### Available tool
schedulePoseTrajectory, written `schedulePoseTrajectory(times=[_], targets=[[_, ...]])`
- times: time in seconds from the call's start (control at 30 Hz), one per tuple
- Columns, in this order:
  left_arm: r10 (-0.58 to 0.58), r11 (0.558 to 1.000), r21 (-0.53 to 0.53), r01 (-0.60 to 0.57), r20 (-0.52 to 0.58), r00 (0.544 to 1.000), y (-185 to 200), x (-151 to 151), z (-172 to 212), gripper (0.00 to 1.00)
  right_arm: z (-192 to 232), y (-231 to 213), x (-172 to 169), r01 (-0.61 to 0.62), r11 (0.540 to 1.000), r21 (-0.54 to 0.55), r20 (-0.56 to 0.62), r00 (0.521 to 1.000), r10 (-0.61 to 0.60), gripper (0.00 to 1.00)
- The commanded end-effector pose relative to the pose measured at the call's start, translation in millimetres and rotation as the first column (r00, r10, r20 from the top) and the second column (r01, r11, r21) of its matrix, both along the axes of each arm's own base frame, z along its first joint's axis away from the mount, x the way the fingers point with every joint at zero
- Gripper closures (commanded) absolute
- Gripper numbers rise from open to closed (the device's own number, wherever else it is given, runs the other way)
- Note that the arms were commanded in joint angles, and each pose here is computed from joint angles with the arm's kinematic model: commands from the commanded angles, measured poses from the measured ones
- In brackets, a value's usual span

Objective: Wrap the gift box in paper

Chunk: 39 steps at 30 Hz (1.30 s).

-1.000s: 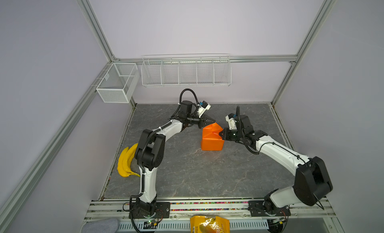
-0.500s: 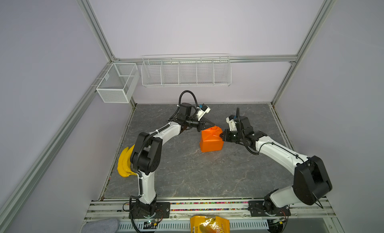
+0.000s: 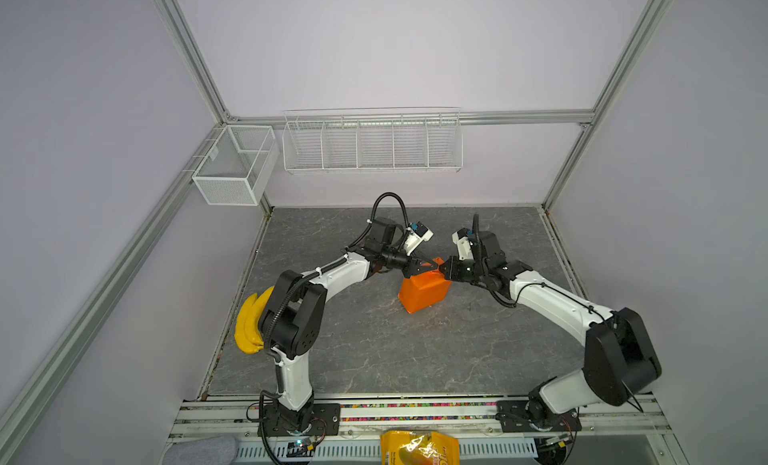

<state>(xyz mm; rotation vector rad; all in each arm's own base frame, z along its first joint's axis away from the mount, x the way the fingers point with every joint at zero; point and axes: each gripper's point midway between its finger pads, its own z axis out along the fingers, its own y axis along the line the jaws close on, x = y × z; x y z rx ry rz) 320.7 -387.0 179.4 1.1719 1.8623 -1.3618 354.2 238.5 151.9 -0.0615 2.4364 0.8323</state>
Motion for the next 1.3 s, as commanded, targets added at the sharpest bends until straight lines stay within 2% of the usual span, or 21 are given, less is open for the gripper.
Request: schedulePoseTrajectory(times=[0.0,0.2,0.33,0.5,0.63,0.73,0.8,0.87,1.03,1.13,1.27], targets=[[0.037,0.999,0.032,-0.035,-0.049,0.998,2,-9,-1,1.00,-40,-10,-16,0.006,0.997,-0.071,-0.120,0.993,-0.014,0.93],[0.090,0.995,0.043,-0.086,-0.128,0.988,8,-14,-15,1.00,-40,-10,-16,0.007,0.998,-0.070,-0.122,0.992,-0.015,0.93],[0.132,0.991,0.048,-0.126,-0.152,0.980,11,-12,-22,0.99,-25,-10,-15,0.017,0.999,-0.052,-0.099,0.995,-0.022,0.93],[0.150,0.988,0.050,-0.143,-0.188,0.971,12,-14,-29,0.99,6,-20,-19,0.066,0.997,-0.045,-0.058,0.996,-0.068,0.87],[0.143,0.990,0.034,-0.139,-0.210,0.967,12,-17,-30,0.98,15,-29,-30,0.140,0.990,0.012,-0.095,0.986,-0.139,0.83],[0.125,0.992,0.022,-0.123,-0.230,0.965,10,-20,-30,0.98,13,-29,-38,0.205,0.973,0.106,-0.166,0.968,-0.186,0.72],[0.114,0.993,0.009,-0.116,-0.243,0.963,9,-21,-29,0.98,8,-22,-42,0.222,0.954,0.200,-0.215,0.960,-0.178,0.57],[0.098,0.995,-0.002,-0.102,-0.252,0.963,8,-24,-28,0.98,4,-16,-41,0.252,0.932,0.262,-0.256,0.949,-0.185,0.51],[0.060,0.998,-0.015,-0.066,-0.269,0.961,6,-30,-29,0.98,-14,-10,-31,0.302,0.908,0.292,-0.344,0.918,-0.195,0.52],[0.048,0.999,-0.008,-0.052,-0.277,0.960,6,-32,-31,0.98,-15,-6,-27,0.304,0.898,0.318,-0.353,0.917,-0.186,0.54],[0.027,1.000,0.013,-0.025,-0.291,0.956,7,-39,-36,0.98,-15,-12,-26,0.322,0.897,0.302,-0.349,0.913,-0.210,0.55]])
